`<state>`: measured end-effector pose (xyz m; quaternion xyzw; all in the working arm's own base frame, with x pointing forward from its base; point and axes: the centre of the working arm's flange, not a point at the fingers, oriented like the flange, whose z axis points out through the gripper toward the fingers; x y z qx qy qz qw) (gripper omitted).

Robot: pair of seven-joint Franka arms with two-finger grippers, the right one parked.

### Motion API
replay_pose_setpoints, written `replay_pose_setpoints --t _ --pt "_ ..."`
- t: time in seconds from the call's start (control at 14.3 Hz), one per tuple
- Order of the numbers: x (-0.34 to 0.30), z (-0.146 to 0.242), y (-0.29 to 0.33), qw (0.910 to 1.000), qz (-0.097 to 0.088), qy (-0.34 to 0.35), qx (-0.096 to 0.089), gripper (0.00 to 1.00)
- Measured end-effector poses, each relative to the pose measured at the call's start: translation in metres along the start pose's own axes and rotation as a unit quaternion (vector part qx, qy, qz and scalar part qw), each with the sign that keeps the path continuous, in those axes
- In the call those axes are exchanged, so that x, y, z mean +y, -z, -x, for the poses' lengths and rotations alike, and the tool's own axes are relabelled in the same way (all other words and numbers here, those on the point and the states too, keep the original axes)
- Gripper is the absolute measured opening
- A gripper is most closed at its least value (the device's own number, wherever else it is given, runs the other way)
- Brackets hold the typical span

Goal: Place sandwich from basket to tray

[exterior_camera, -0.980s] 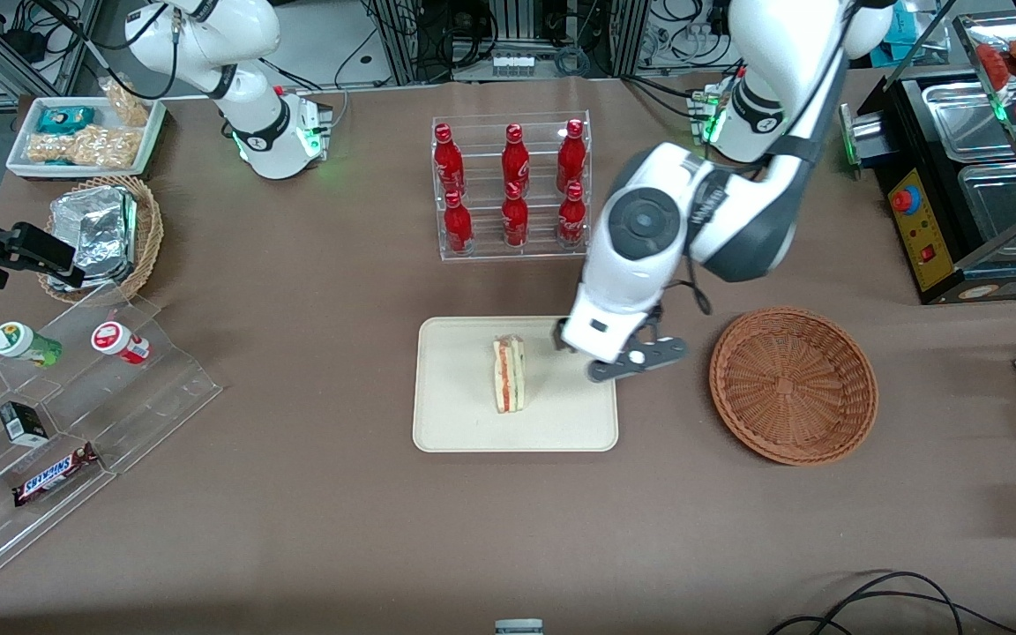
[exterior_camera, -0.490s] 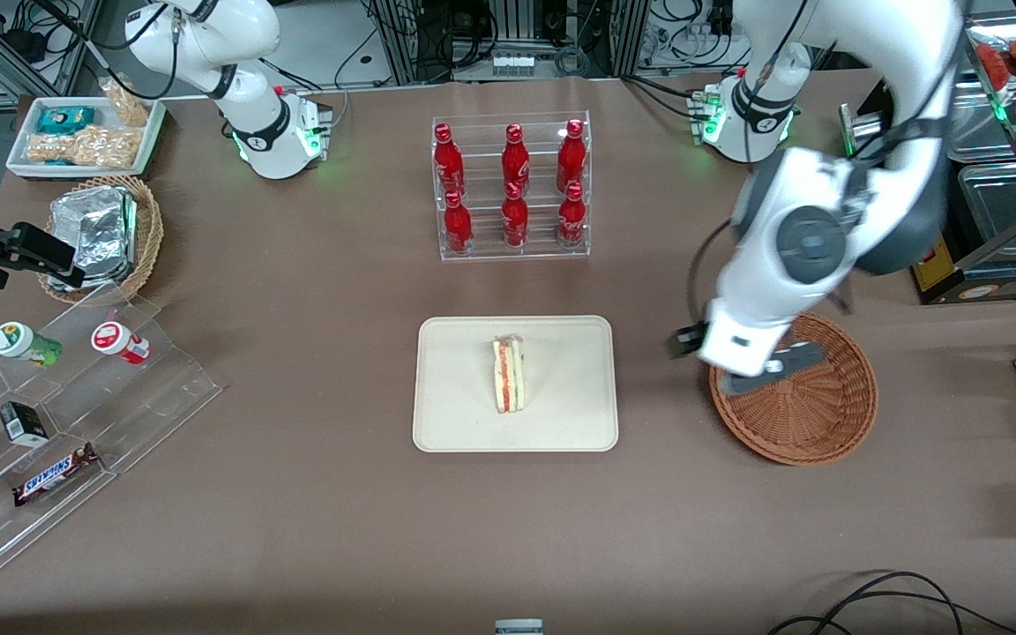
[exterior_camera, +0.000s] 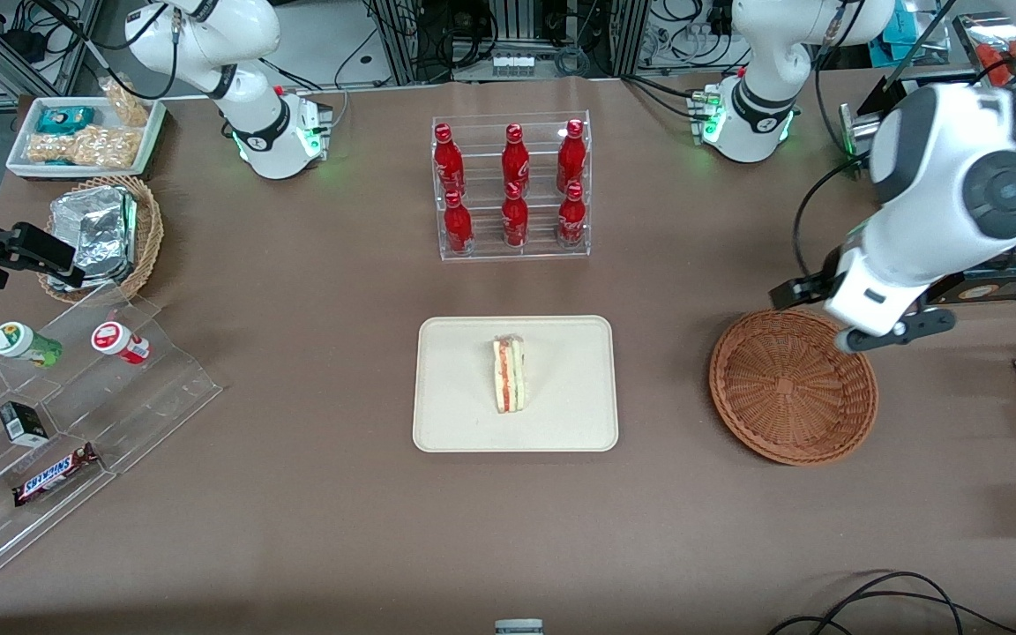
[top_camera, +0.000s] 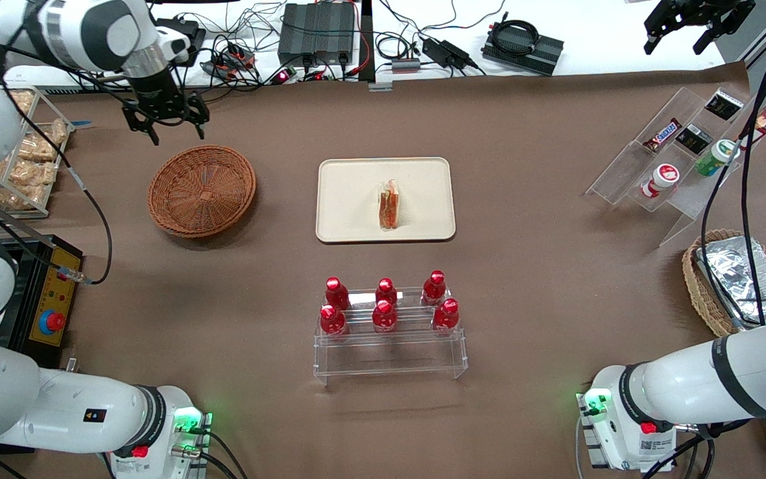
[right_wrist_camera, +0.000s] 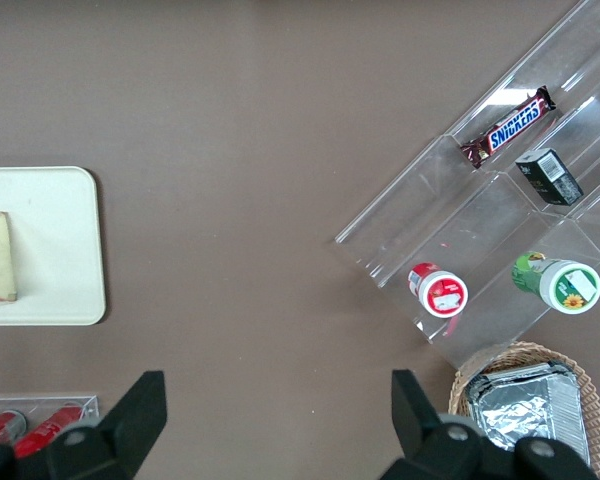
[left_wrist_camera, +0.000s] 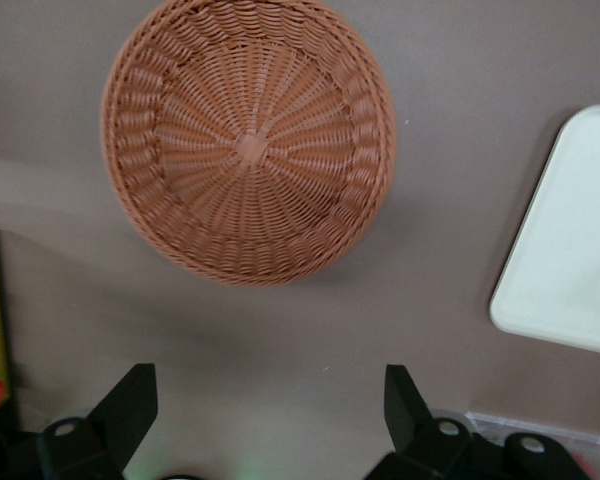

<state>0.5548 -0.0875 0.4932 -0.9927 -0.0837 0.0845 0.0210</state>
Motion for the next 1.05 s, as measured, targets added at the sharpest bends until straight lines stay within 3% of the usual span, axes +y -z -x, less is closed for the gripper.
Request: replay_pose_setpoints --t 0.21,0.56,1.05 --pt "-0.04 0.002 0.024 0.9991 0.007 -0.042 0.008 1.0" --pt "-0.075 -0.004 0.061 0.9922 0.014 -0.115 0.046 1.0" --pt "-0.079 -0.006 0.085 0.9898 0.017 -0.122 0.071 1.0"
